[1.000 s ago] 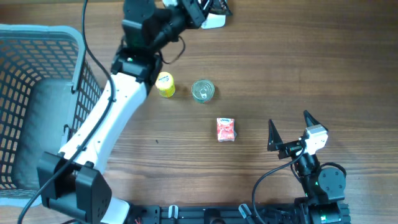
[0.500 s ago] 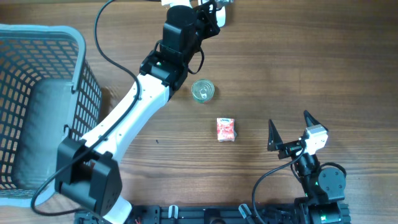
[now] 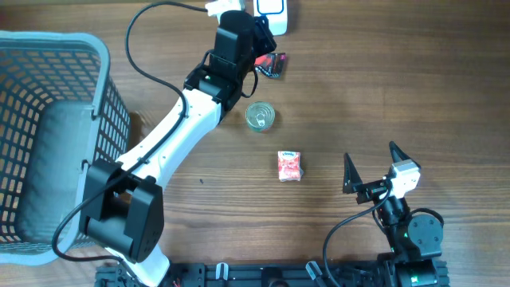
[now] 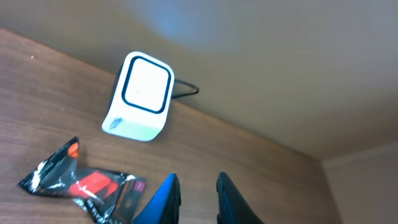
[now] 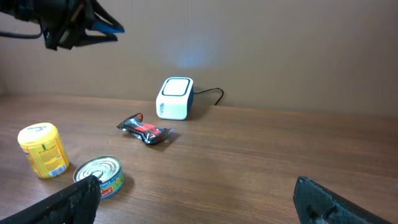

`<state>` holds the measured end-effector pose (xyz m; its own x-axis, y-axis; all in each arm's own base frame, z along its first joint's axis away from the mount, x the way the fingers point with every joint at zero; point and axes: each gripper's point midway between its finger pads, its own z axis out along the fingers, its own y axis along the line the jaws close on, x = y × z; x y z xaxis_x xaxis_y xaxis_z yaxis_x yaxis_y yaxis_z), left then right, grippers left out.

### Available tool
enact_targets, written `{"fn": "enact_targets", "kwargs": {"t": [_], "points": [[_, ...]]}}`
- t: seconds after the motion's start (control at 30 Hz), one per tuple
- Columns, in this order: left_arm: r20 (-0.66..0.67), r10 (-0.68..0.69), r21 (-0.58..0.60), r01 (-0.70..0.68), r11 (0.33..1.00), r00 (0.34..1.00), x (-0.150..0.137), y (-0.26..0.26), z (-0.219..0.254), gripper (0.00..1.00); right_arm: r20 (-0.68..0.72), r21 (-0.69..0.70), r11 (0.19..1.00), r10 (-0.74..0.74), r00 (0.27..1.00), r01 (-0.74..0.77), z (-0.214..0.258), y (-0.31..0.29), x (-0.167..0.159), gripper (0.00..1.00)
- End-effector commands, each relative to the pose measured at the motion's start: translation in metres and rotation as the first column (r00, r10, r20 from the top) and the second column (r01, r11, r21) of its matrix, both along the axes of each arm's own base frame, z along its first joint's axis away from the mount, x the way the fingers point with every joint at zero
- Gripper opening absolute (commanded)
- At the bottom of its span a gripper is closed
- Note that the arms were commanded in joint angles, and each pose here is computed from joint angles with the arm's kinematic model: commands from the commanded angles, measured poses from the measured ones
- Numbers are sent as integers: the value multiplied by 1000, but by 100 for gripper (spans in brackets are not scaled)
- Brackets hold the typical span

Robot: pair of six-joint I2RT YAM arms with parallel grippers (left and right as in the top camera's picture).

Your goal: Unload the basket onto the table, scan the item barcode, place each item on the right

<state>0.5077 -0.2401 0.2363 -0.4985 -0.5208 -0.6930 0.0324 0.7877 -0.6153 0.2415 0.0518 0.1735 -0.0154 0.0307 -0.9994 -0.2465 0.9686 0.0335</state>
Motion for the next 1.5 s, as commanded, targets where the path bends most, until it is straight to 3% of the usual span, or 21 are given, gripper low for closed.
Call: {"fn": "enact_targets", "kwargs": {"t": [0.0, 0.17, 0.23, 0.4, 0.63, 0.77, 0.83, 0.93, 1.07, 1.13, 1.23, 1.47], "points": [[2, -28, 5, 28, 1000, 1000, 0, -5, 2, 26, 9, -5, 1000, -9, 1000, 10, 1, -1, 0, 100], [-9, -84, 16, 84, 996, 996, -6, -14, -2, 88, 9, -5, 1000, -9, 1000, 10, 1, -1, 0, 100], [-2, -145, 83, 145, 986, 989, -9, -18, -5, 100, 9, -5, 1000, -9, 1000, 9, 1, -1, 0, 100], [-91, -208, 293, 226, 929, 974, -19, 1, -37, 100, 9, -5, 1000, -9, 1000, 10, 1, -1, 0, 100], [-269, 49, 293, 34, 956, 962, -22, 58, -47, 99, 9, -5, 1000, -9, 1000, 10, 1, -1, 0, 100], [-301, 30, 346, 80, 935, 953, -31, 62, -18, 100, 9, -5, 1000, -9, 1000, 9, 1, -1, 0, 100], [-263, 4, 399, 105, 911, 965, -33, 65, 11, 100, 9, -5, 1000, -9, 1000, 10, 1, -1, 0, 100], [-176, 55, 425, 25, 905, 983, -35, 80, 58, 100, 11, -10, 1000, -13, 1000, 13, 2, -2, 0, 100], [-56, 104, 411, -72, 909, 993, -51, 98, 112, 100, 78, -219, 954, -193, 978, 206, 5, -34, 5, 100], [-7, 131, 404, -117, 907, 991, -65, 110, 137, 100, 84, -274, 939, -194, 977, 210, 3, -35, 5, 100], [65, 184, 397, -195, 897, 981, -90, 132, 172, 100, 83, -279, 937, -193, 978, 209, 3, -35, 5, 100], [195, 154, 413, -223, 883, 969, -134, 153, 226, 100, 74, -253, 956, -132, 989, 146, 2, -24, 5, 100]]}}
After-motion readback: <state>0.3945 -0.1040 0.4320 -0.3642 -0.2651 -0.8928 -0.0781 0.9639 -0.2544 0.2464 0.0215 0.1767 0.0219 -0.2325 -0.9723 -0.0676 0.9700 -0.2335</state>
